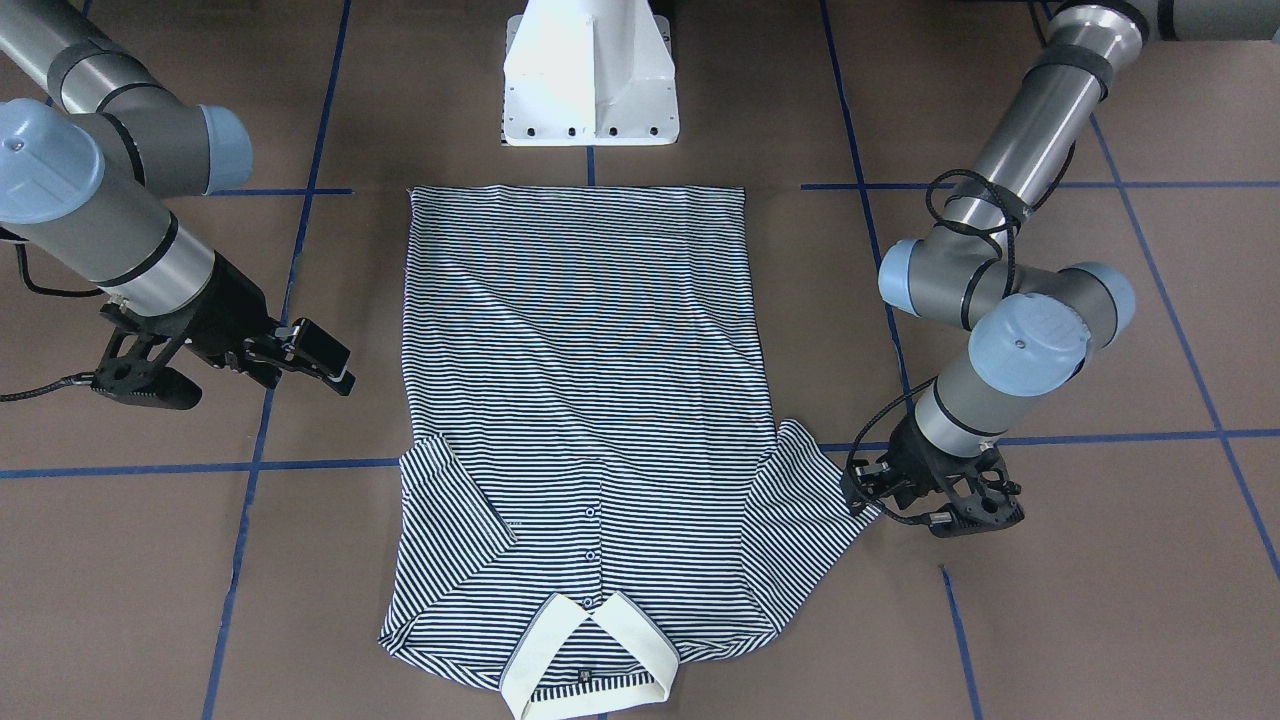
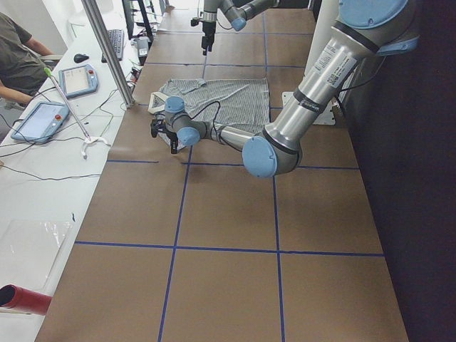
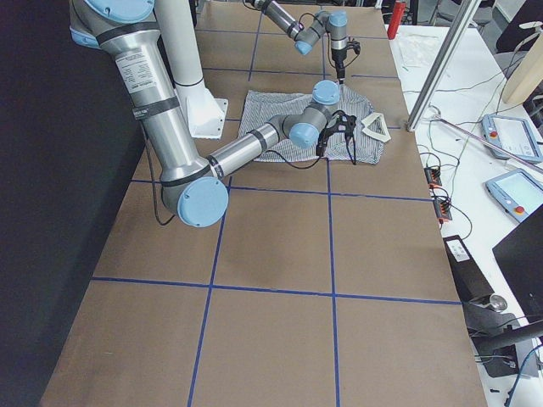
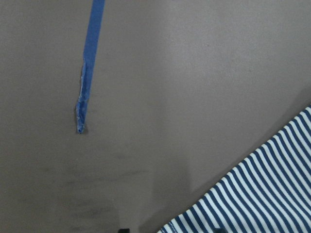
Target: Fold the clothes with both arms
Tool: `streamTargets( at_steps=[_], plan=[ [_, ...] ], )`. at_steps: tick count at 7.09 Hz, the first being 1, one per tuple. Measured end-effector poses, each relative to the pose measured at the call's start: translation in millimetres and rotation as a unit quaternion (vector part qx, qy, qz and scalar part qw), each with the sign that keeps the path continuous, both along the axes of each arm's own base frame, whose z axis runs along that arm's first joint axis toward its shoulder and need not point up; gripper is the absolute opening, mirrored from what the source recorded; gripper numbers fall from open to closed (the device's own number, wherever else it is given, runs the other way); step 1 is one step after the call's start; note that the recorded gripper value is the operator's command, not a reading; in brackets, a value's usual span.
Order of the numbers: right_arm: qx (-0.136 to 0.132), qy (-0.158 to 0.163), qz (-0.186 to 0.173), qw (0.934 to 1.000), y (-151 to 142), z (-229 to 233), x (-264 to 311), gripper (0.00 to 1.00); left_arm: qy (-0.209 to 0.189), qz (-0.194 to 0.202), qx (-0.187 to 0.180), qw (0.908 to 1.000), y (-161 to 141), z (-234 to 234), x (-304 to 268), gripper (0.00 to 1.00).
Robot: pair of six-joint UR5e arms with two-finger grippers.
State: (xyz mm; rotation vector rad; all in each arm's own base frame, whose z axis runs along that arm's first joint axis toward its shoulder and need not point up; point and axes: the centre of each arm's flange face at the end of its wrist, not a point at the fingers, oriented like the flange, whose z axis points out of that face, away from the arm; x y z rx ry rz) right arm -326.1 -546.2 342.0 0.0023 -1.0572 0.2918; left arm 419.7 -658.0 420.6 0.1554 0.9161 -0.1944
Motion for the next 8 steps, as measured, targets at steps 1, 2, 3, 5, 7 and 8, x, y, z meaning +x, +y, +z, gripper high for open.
streamTargets(
  at_steps=[1,2,3,5,7,8],
  plan=[
    [0.000,0.000,0.000,1.0000,0.2,-0.5,-0.4,1.00,0.000,0.002,0.000,1.0000,1.3,0.3,2.5,0.18],
    [-0.001,-0.001,0.000,1.0000,0.4,-1.3,-0.6,1.00,0.000,0.003,0.000,1.0000,2.5,0.5,4.4,0.00],
    [-0.002,-0.001,0.001,1.0000,0.8,-1.4,-1.1,1.00,0.000,0.004,0.001,1.0000,3.1,0.4,5.5,0.00],
    [-0.003,-0.001,0.000,1.0000,1.4,-1.2,-2.5,1.00,0.007,0.005,0.009,0.9999,2.6,-13.4,7.2,0.00],
    [-0.004,-0.001,-0.001,1.0000,2.1,-1.4,-4.0,1.00,0.034,-0.007,0.017,0.9993,-0.2,-62.3,9.9,0.00],
    [-0.004,-0.001,-0.001,1.0000,2.1,-0.4,-4.8,1.00,0.051,-0.021,0.007,0.9985,-1.7,-88.3,16.9,0.00]
  ],
)
